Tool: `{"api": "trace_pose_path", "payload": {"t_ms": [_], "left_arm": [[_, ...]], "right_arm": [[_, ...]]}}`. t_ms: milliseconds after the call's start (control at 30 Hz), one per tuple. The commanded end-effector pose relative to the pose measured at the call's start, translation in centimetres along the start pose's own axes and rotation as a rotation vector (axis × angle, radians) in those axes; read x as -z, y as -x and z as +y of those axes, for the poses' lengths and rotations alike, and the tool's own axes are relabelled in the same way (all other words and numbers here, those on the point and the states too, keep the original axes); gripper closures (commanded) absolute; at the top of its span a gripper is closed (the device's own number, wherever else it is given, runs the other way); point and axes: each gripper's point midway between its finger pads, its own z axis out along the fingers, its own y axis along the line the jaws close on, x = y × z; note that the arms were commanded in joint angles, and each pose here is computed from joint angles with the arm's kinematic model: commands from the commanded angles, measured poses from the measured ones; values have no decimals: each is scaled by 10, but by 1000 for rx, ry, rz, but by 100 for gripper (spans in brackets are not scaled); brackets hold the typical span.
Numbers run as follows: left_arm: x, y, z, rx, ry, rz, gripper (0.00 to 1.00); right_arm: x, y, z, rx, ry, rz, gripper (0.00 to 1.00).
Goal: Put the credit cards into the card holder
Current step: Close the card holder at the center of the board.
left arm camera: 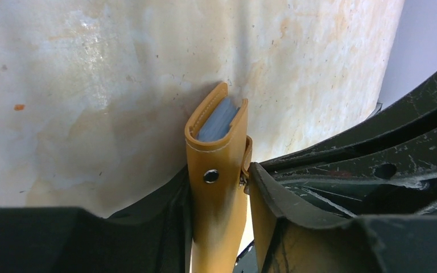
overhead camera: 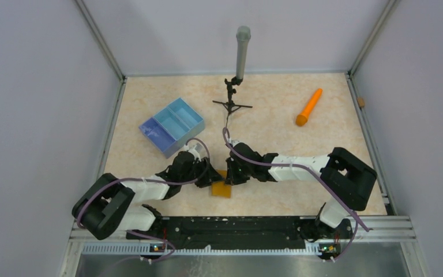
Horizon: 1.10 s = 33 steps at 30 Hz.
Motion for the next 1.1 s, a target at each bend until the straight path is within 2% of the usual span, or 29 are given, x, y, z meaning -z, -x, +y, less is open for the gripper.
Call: {"api": "trace_pose_path", "payload": {"t_ms": [0,67,200,333,667,1067], "left_arm": [[6,-5,6,-28,18,2,57],[8,-3,9,-28,37,-17,60],[11,-2,13,-30,57,-36,84],[11,-1,12,-35,53,-36,100],[7,-2,22,-17,130,-8,100],[2,-6,21,-34,171,22,100]], "right_arm": [[-5,-65,-64,21,-233,197,100],[-6,-66,-64,22,-232,198,100],[-6,-65,-62,23,-224,196,100],[-4,-60,-53,37,-183,179,100],[5,-38,-19,36,-38,102,100],[8,-19,-7,31,-12,31,100]]}}
